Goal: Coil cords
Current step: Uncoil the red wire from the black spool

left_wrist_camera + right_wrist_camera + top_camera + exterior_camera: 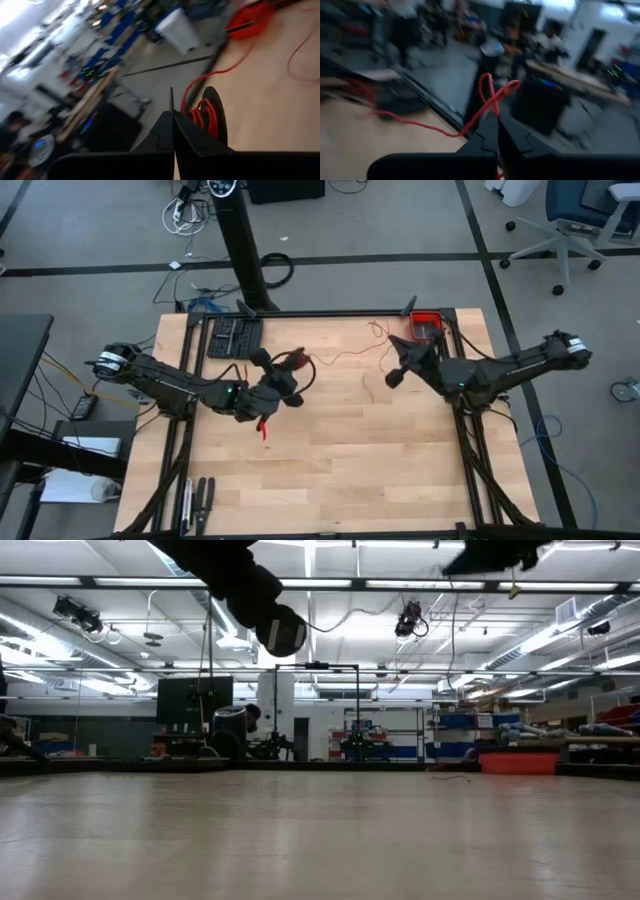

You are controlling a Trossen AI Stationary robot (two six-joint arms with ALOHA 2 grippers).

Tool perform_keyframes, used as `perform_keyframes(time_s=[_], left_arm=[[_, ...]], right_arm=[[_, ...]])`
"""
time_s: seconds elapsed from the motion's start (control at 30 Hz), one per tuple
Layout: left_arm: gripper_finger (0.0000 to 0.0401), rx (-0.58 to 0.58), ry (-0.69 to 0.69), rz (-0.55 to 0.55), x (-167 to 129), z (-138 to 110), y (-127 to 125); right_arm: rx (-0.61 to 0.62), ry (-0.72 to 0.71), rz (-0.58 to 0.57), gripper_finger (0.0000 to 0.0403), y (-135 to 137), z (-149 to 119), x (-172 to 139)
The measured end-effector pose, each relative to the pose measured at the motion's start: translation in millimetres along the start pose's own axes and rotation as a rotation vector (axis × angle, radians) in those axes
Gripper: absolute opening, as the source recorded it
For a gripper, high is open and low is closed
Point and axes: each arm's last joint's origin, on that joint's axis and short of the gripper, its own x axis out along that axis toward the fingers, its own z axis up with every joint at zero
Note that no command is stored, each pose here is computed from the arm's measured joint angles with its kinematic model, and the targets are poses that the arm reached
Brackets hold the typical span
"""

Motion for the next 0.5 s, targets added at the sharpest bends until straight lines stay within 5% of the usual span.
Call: perform_keyframes(time_s=[0.27,0.5], left_arm=[[0.0001,-0.152,0.063,0.304,1.6,6.8,13.6],[0.0001,-0.316,0.065,0.391,0.7,15.5,21.8]], right_arm=[[-0.015,-0.304,0.495,0.0000,18.3,26.0,-29.4],[-0.055,-0.447,0.885,0.0000,28.5,26.2,-40.7]])
